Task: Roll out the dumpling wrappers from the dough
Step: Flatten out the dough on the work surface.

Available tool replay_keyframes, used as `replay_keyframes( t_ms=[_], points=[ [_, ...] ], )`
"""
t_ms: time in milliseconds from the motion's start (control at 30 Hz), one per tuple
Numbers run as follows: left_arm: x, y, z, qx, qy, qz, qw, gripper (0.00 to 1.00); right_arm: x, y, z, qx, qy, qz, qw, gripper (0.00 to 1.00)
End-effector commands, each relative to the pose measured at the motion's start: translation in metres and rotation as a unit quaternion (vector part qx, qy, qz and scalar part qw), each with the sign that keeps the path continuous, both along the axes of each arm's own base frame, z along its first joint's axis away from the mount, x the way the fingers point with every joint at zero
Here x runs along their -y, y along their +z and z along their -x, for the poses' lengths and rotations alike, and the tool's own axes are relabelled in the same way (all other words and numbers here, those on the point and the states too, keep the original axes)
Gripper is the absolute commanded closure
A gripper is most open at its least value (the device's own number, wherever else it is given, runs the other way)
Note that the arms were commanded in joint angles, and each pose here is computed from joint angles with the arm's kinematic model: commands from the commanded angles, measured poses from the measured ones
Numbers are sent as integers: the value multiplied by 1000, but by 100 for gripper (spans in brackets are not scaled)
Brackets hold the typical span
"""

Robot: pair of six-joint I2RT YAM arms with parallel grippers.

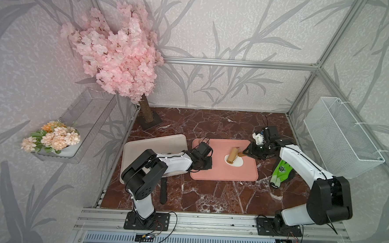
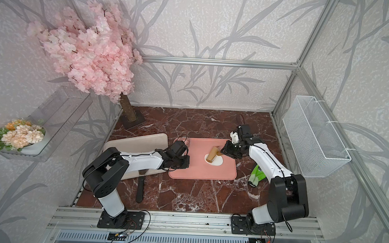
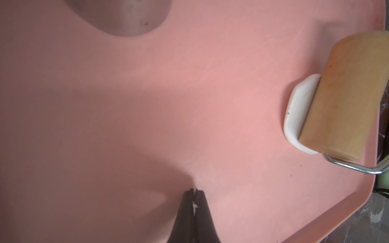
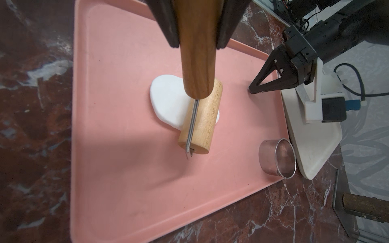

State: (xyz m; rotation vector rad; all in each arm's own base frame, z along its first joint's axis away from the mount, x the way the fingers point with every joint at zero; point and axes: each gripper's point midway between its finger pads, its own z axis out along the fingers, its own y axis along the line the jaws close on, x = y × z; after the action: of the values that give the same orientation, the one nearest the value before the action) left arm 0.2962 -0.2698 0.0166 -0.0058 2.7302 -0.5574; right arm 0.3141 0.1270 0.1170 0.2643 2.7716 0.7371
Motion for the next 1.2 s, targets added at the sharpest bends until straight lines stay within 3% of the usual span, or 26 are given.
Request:
replay_keyframes(
  t_ms=[0, 700, 933, 1167],
  points=[
    [-56, -64, 54, -112, 0, -121, 986, 100, 36, -38, 43, -86, -14, 84, 993, 100],
    [-58, -64, 55, -111, 0, -121, 986, 100, 84, -26, 76, -96, -77, 108, 986, 100],
    [-56, -64, 54, -110, 0, -118, 987, 100, 72, 24, 54, -26, -72, 84, 994, 100],
    [-55, -64, 52, -110, 2, -118, 987, 100, 14, 67, 12, 39, -14, 55, 998, 100]
  ],
)
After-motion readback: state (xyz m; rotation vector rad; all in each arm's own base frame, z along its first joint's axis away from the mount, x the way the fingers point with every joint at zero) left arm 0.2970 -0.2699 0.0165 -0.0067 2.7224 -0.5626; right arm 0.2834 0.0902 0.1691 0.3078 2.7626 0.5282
